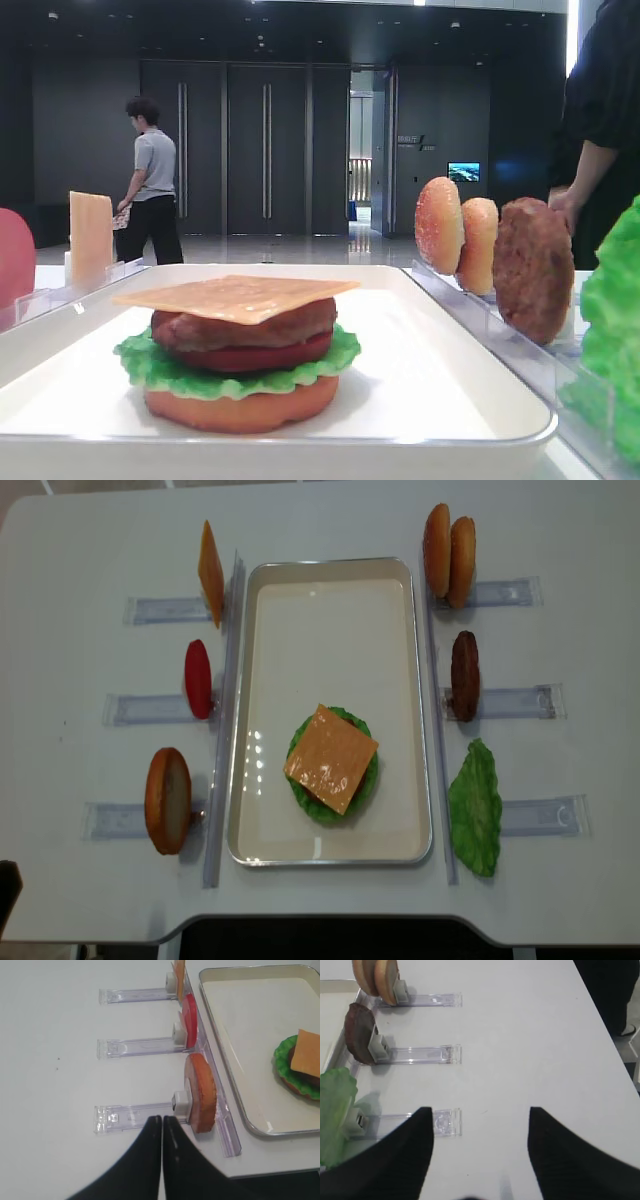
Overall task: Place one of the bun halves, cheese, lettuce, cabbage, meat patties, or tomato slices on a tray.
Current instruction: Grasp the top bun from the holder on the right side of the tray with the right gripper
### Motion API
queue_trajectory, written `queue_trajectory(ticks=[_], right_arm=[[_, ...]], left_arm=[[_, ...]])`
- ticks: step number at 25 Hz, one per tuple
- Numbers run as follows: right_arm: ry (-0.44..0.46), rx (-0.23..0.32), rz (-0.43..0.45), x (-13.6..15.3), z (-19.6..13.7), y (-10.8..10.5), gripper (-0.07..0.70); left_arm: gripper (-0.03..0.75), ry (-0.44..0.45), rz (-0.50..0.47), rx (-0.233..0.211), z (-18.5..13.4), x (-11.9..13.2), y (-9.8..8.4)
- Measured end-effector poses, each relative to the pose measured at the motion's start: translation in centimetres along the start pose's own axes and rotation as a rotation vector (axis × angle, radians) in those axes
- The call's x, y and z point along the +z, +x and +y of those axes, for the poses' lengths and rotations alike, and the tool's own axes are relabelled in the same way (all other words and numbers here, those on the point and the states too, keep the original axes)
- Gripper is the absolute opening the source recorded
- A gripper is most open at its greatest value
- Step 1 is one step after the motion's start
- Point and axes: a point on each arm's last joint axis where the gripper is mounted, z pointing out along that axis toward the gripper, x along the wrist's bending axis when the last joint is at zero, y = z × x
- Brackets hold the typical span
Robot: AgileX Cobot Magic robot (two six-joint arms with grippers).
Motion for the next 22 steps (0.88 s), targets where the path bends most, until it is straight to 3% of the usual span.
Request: queue_trajectory(ticks=[22], right_arm=[[0.004,-0.004,-0.007,-0.11,0.95,-0.08,0.4]], left_arm=[[-0.007,0.0,0.0,0.0,0.0,0.0,0.0]])
